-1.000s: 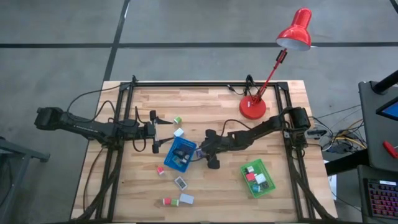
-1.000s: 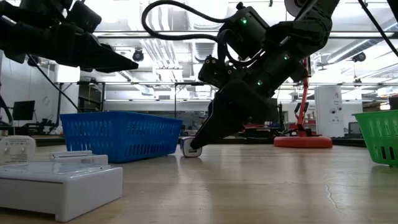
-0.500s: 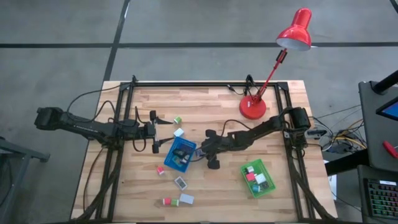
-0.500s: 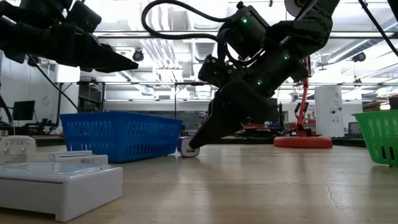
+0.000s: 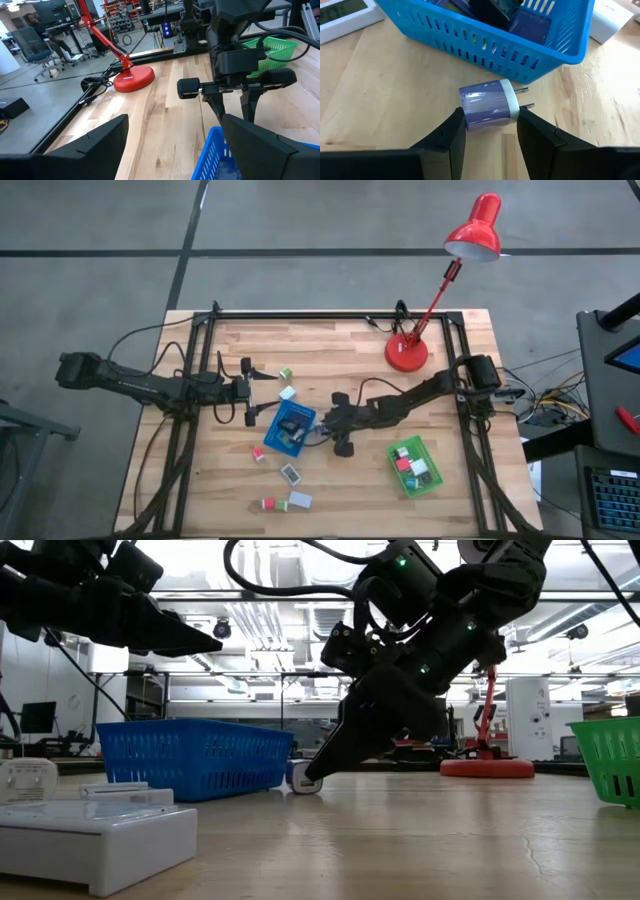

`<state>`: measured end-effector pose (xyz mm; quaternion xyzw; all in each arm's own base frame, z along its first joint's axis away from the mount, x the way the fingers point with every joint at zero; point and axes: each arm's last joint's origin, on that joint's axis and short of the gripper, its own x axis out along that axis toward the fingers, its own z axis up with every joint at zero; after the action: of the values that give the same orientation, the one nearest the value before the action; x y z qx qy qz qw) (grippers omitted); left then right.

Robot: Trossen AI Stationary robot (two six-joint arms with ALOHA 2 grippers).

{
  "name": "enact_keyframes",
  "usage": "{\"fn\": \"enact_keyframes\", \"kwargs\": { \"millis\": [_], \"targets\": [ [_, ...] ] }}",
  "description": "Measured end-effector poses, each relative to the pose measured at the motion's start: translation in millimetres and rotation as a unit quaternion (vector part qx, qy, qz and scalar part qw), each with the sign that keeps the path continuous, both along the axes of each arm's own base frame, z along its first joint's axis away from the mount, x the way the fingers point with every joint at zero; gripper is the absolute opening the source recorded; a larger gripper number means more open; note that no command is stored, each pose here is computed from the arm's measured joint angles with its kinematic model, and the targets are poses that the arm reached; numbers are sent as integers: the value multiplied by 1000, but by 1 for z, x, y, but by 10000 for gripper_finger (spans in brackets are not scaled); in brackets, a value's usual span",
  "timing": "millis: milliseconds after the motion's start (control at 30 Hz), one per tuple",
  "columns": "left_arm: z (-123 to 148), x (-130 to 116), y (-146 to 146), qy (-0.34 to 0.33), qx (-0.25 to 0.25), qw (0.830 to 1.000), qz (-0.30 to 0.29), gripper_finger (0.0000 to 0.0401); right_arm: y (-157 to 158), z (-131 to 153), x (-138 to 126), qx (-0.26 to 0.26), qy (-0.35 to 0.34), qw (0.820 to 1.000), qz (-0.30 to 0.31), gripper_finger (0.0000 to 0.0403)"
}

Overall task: Pick & Place Office items
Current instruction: Put the violet charger adapter into the green bin

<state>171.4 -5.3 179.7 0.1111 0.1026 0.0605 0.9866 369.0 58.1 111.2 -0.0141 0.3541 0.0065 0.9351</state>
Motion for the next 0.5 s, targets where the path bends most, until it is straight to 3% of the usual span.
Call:
{"fn": "enact_keyframes", "kwargs": {
  "millis": [500],
  "targets": [
    [0,0,0,0,-2,1000,1,326,17,25,-10,-32,-12,999,-20,137]
  ]
}}
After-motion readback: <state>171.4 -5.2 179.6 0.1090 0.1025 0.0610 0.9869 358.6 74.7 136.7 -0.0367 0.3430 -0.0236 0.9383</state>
